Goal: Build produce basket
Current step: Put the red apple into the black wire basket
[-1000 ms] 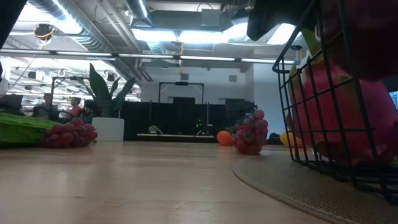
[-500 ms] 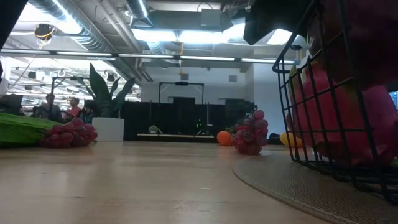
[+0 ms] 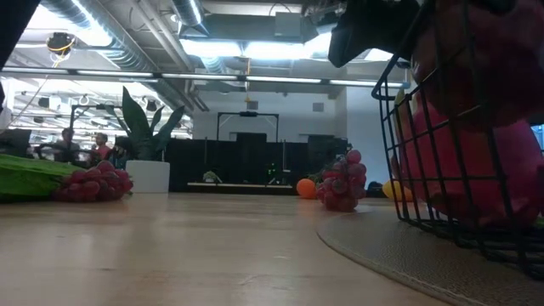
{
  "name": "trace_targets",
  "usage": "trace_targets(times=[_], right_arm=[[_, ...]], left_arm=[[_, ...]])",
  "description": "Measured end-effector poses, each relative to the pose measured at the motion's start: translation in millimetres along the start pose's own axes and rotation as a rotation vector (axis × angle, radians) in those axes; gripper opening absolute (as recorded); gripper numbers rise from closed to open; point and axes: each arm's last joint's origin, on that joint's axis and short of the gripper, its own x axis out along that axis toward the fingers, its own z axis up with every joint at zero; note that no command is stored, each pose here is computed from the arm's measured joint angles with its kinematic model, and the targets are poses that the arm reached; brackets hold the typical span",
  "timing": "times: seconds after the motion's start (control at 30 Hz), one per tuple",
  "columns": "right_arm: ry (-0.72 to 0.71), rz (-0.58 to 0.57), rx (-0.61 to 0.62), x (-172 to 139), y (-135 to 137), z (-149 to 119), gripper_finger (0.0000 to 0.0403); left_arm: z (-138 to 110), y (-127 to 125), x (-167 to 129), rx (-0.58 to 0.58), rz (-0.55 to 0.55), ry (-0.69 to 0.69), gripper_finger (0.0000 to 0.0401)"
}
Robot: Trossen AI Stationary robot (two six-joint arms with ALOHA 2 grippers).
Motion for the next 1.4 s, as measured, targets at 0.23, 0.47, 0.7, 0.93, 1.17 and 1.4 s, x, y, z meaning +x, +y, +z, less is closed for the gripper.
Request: trace_targets(times=[0.23, 0.47, 0.7, 0.93, 1.17, 1.4], right_arm=[[0.000, -0.001, 0.039, 0.1, -0.1, 0.0, 0.0000], [0.000, -0.001, 0.039, 0.1, -0.1, 0.0, 0.0000], [0.000, -0.001, 0.039, 0.1, -0.1, 0.0, 0.0000], [0.000, -0.001, 0.040, 0.1, -0.1, 0.0, 0.0000], [0.000, -0.001, 0.038, 0.1, -0.1, 0.1, 0.0000], [0.000, -0.001, 0.040, 0.1, -0.1, 0.1, 0.0000]], left_arm=[[2.9, 7.9, 0.2, -0.050, 0.011, -0.005, 0.0226], [3.1, 8.3, 0.2, -0.050, 0.003, -0.002, 0.0226], [4.7, 7.4, 0.2, -0.048, -0.019, -0.014, 0.0226], [5.7, 5.5, -0.2, -0.046, -0.067, -0.012, 0.0226], [6.1, 6.4, -0.3, -0.047, -0.065, -0.013, 0.0237], [6.0, 6.1, -0.3, -0.047, -0.068, -0.011, 0.0263]])
